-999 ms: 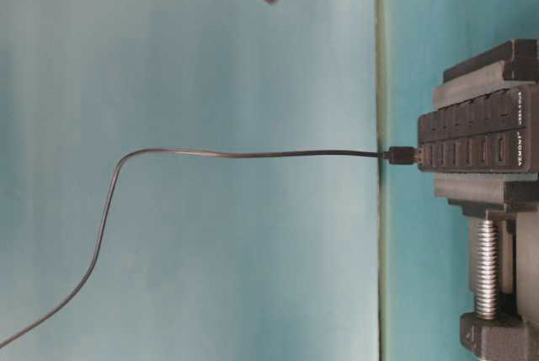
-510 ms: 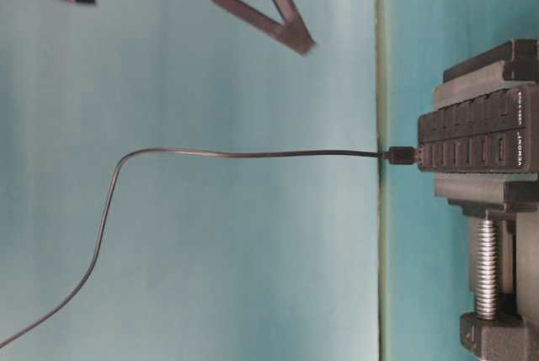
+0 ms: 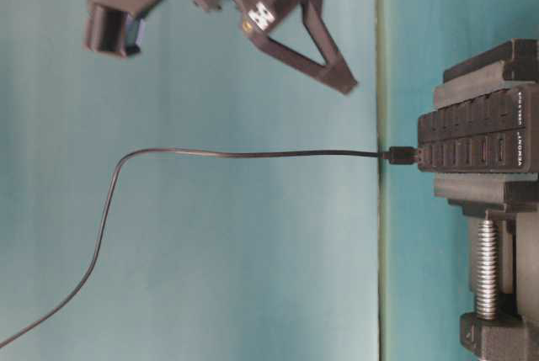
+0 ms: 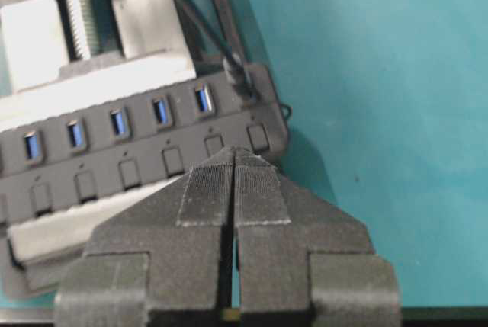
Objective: Insert the USB into the front port of the fixed hub.
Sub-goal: 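Move the right gripper over the hub's end toward the black cable plug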
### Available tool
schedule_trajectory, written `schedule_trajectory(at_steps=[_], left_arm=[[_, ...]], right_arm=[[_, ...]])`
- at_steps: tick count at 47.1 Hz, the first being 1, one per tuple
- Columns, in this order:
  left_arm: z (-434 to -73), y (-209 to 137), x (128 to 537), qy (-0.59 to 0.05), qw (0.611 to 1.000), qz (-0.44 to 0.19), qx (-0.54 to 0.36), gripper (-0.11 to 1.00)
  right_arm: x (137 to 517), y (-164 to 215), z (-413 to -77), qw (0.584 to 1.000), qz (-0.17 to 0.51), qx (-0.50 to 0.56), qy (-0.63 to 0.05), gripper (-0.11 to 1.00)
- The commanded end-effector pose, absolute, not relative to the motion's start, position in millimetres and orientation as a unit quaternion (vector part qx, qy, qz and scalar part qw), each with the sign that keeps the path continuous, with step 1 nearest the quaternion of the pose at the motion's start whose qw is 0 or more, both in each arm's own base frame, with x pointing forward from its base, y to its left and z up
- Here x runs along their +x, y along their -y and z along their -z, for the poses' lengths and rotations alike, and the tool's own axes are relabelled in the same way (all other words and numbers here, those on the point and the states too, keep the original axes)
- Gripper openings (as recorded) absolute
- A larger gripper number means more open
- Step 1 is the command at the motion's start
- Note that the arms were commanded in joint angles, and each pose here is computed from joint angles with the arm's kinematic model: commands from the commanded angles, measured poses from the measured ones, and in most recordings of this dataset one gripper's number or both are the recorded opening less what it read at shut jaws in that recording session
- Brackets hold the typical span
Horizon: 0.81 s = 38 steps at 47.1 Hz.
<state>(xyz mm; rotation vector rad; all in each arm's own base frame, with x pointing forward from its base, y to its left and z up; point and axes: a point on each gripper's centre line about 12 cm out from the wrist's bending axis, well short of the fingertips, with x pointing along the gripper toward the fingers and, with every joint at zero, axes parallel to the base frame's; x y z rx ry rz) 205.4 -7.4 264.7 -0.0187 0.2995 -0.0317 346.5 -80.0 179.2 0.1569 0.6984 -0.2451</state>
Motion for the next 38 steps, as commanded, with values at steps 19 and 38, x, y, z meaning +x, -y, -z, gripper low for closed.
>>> schedule_trajectory(at_steps=[19,38], left_arm=[[-273.2,7.8,207.8,-0.139,0.99,0.017,-0.008,0.0],[-271.5,7.5,207.5,-0.14,0.99,0.016,-0.01,0.0]], right_arm=[[374.0,90.0,-180.6,0.934,0.116,0.056,-0.334,-0.06],[375.7,91.6,-179.1,0.934,0.112,0.04,-0.337,-0.03]])
